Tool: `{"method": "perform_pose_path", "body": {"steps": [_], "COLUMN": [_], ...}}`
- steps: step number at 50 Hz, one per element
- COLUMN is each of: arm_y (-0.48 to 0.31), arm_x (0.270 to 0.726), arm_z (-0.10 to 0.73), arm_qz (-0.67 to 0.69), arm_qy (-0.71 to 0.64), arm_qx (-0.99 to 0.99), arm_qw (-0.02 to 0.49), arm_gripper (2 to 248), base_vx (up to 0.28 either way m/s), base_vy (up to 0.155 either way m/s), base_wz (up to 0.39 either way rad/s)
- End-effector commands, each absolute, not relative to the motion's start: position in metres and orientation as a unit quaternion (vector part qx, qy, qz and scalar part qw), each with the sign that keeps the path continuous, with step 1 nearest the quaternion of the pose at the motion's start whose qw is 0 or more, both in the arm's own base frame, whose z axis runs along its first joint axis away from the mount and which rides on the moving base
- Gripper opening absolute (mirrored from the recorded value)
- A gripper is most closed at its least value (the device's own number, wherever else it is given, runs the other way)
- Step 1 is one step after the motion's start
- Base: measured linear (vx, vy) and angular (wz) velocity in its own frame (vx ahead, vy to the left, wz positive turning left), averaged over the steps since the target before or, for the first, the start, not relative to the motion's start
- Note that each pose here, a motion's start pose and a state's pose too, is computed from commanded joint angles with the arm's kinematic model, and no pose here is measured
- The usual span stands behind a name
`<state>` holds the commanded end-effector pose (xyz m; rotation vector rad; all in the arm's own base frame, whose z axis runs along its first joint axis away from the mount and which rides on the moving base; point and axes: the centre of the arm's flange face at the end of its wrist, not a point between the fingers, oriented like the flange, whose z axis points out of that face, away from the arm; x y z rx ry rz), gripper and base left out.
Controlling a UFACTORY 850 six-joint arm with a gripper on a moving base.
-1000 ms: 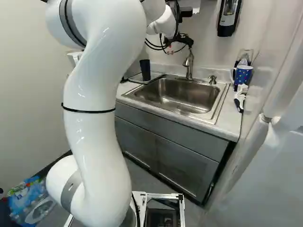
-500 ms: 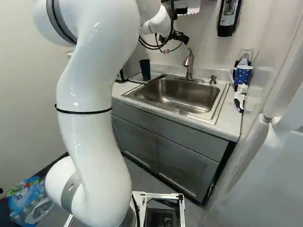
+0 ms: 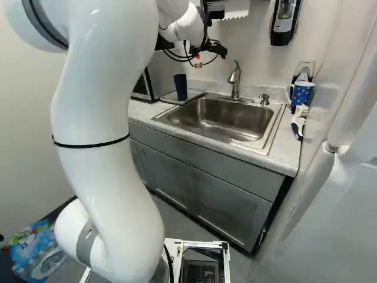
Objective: Rinse the cup and place it in the tray
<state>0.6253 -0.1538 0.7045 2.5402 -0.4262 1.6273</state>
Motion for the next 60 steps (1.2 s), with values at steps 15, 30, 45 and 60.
{"method": "perform_pose_path", "body": {"steps": [15, 30, 45, 60], "arm_y": [-0.141, -0.133, -0.131, -0.129], "arm_x": [0.595, 0.562, 0.529, 0.495], "arm_z": [0.702, 0.699, 0.696, 0.692], "arm_qz": [0.506, 0.478, 0.451, 0.429], "arm_qy": [-0.14, -0.144, -0.152, -0.16], "arm_qx": [0.85, 0.865, 0.878, 0.887], "arm_qw": [0.046, 0.046, 0.049, 0.052], "arm_gripper": [247, 247, 247, 247], "base_vx": [0.0, 0.0, 0.0, 0.0], "base_vy": [0.0, 0.0, 0.0, 0.0], "base_wz": [0.0, 0.0, 0.0, 0.0]}}
